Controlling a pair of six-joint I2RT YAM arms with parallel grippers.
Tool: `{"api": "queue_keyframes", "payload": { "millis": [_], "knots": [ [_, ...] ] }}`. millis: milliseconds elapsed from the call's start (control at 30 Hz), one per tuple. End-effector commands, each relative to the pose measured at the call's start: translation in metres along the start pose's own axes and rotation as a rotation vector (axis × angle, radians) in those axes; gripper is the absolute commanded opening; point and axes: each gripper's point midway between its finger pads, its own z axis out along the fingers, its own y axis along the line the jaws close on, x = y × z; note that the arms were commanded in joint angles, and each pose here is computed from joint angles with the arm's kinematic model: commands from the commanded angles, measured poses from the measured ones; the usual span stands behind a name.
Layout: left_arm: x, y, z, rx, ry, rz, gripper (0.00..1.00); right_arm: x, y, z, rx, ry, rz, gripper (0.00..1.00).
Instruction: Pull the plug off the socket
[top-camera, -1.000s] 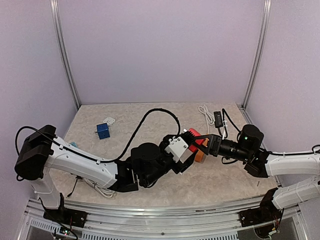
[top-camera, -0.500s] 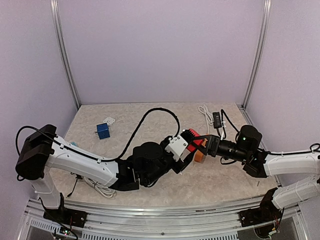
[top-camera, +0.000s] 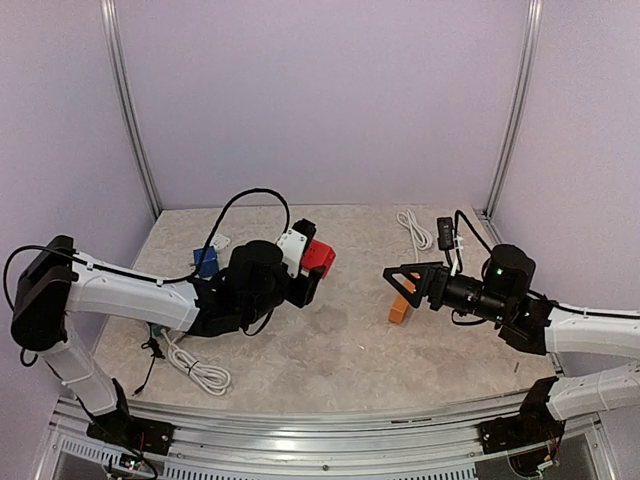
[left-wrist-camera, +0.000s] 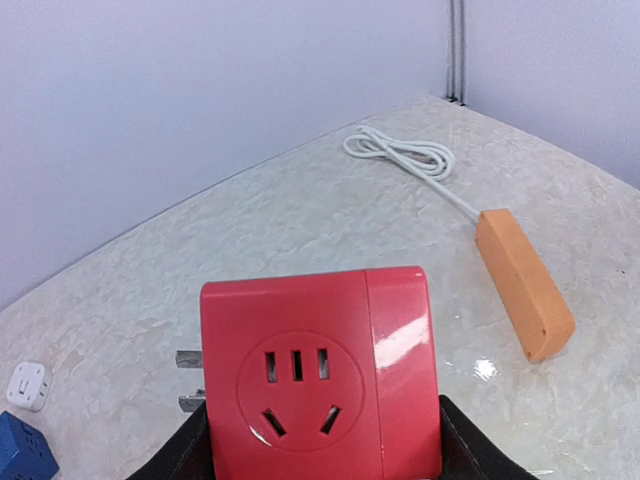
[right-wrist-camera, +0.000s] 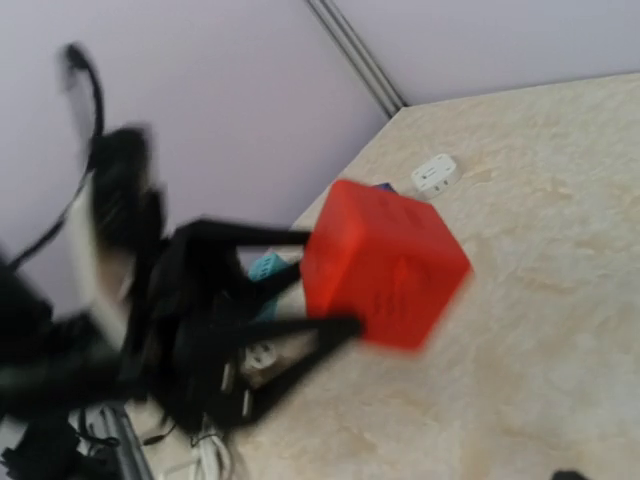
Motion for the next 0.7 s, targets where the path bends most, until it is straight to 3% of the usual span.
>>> {"api": "queue_keyframes", "payload": {
  "millis": [0,267,467,667],
  "knots": [
    [0.020,0.062,0.000,-0.062,0.111,-0.154,0.41,0.004,-0.012,-0.003,0.068,0.026,-0.035,1.00],
    [0.041,0.174,0.029,-0.198,0.242,-0.279,0.41,0.013,-0.016,-0.005,0.062,0.036,-0.015,1.00],
    [0.053,0.212,0.069,-0.232,0.294,-0.223,0.42,0.017,-0.017,-0.007,0.060,0.038,0.006,1.00],
    [0.059,0.253,0.106,-0.229,0.317,-0.258,0.42,0.023,-0.021,-0.014,0.084,0.054,-0.004,1.00]
  ]
}}
